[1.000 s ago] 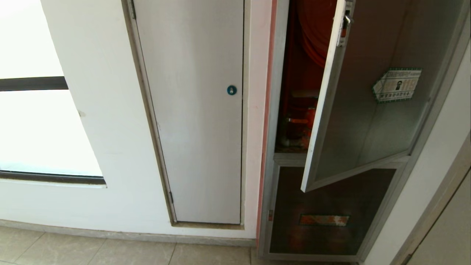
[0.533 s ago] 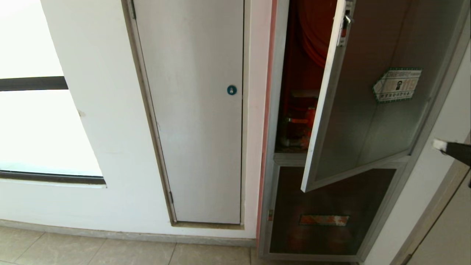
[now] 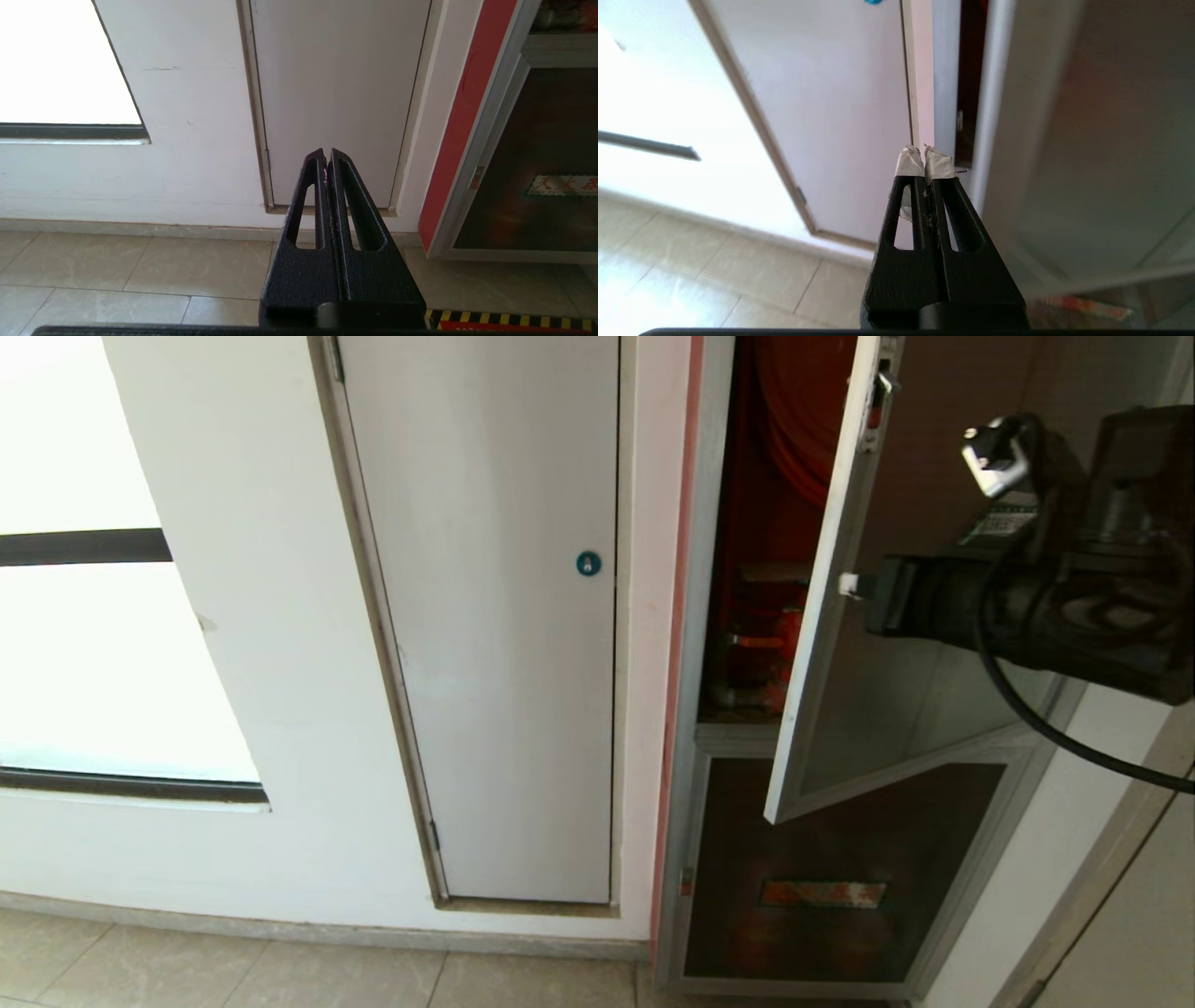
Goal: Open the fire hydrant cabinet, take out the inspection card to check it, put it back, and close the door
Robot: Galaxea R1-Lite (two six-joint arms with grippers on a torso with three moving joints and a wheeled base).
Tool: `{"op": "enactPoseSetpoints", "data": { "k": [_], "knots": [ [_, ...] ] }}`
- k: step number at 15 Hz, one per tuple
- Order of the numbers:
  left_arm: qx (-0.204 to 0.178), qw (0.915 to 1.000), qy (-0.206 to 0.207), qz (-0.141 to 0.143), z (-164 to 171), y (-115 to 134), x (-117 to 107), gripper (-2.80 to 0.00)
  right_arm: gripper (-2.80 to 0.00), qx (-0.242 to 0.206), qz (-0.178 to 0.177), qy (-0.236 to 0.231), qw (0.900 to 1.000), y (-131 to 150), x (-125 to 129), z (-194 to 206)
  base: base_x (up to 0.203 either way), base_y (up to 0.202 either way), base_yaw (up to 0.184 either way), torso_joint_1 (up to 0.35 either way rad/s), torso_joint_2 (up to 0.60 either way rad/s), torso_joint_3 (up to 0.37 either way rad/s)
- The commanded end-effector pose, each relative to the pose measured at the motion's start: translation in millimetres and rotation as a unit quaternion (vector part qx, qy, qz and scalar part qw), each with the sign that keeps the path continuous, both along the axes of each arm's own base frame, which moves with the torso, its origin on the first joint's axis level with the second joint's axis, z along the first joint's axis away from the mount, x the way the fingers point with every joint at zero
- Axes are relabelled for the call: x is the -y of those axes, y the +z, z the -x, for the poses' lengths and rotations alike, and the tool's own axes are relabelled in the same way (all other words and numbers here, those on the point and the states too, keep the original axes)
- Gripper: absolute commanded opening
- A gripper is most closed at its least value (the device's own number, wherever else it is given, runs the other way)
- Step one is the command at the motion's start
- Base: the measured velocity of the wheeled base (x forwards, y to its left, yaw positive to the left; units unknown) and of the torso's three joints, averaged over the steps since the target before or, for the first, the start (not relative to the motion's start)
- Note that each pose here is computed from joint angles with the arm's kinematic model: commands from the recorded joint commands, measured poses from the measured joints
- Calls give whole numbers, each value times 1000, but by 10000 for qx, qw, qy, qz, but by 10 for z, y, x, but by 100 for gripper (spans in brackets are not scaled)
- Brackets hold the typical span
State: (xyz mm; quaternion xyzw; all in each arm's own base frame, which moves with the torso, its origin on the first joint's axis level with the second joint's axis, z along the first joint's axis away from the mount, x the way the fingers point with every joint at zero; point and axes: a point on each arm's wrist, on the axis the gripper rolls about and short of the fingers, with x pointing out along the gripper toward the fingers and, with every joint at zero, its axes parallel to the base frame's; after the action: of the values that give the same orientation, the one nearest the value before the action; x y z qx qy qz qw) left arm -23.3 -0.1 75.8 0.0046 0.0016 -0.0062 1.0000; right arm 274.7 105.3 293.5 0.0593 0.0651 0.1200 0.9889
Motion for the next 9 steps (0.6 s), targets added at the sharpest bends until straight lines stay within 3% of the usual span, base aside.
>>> {"op": "enactPoseSetpoints", "data": {
  "k": [1,3,6,9],
  "knots": [
    [-7,10000,0,0,-1,0,0,-280,-280,-65,106,-239,9996,-242,-455,-384,0,0,0,0,0,0],
    [-7,10000,0,0,-1,0,0,-280,-280,156,147,-858,9961,-263,-671,-484,0,0,0,0,0,0],
    [-7,10000,0,0,-1,0,0,-280,-280,421,239,-1998,9786,-212,-831,-673,0,0,0,0,0,0],
    [-14,10000,0,0,-1,-1,0,-280,-280,600,144,-2621,9631,-159,-945,-829,0,0,0,0,0,0]
  ]
}}
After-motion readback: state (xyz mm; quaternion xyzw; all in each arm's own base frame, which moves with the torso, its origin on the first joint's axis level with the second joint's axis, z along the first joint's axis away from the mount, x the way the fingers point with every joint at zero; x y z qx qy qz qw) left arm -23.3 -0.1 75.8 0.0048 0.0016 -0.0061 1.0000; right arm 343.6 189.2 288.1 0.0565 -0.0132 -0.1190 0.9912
